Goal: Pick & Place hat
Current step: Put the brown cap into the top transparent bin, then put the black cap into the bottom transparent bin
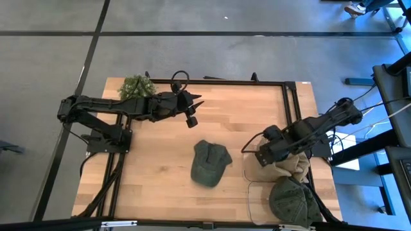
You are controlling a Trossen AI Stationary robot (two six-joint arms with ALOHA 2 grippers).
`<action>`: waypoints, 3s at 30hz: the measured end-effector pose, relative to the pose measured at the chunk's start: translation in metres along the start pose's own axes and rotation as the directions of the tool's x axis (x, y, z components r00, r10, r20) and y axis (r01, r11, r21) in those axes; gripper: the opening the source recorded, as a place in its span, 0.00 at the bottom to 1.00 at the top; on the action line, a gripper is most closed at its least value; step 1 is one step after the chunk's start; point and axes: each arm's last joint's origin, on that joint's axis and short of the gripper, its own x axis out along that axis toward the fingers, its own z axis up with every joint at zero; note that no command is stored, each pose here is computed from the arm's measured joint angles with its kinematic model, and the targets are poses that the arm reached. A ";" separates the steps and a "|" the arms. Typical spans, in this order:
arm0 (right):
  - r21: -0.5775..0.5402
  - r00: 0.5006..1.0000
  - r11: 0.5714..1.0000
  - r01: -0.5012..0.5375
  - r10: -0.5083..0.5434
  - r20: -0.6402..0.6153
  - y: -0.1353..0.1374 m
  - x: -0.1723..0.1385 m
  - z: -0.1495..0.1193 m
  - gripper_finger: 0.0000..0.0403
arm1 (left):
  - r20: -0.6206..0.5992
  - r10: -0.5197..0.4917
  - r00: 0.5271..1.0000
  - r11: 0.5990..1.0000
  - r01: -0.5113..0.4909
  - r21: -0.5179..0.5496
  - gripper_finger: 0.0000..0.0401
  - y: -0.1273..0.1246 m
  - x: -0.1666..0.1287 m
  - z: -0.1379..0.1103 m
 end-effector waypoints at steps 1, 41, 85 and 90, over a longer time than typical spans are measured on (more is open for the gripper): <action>0.000 1.000 1.000 0.009 -0.009 0.000 0.000 0.002 0.000 0.07 | 0.003 0.000 1.000 1.000 0.000 -0.001 0.26 0.000 0.000 0.000; -0.012 0.952 0.963 0.269 -0.268 -0.148 -0.028 0.062 0.009 0.14 | 0.000 -0.004 1.000 1.000 0.004 0.001 0.25 -0.001 0.000 0.000; -0.601 0.505 0.794 -0.087 0.555 0.661 -0.014 -0.053 0.038 0.61 | -0.077 -0.419 0.905 0.908 0.418 -0.038 0.27 -0.013 0.000 -0.011; -0.638 0.536 0.770 0.012 0.534 0.654 0.001 -0.041 0.041 0.61 | -0.100 -0.510 0.855 0.860 0.508 -0.042 0.27 -0.020 0.005 -0.016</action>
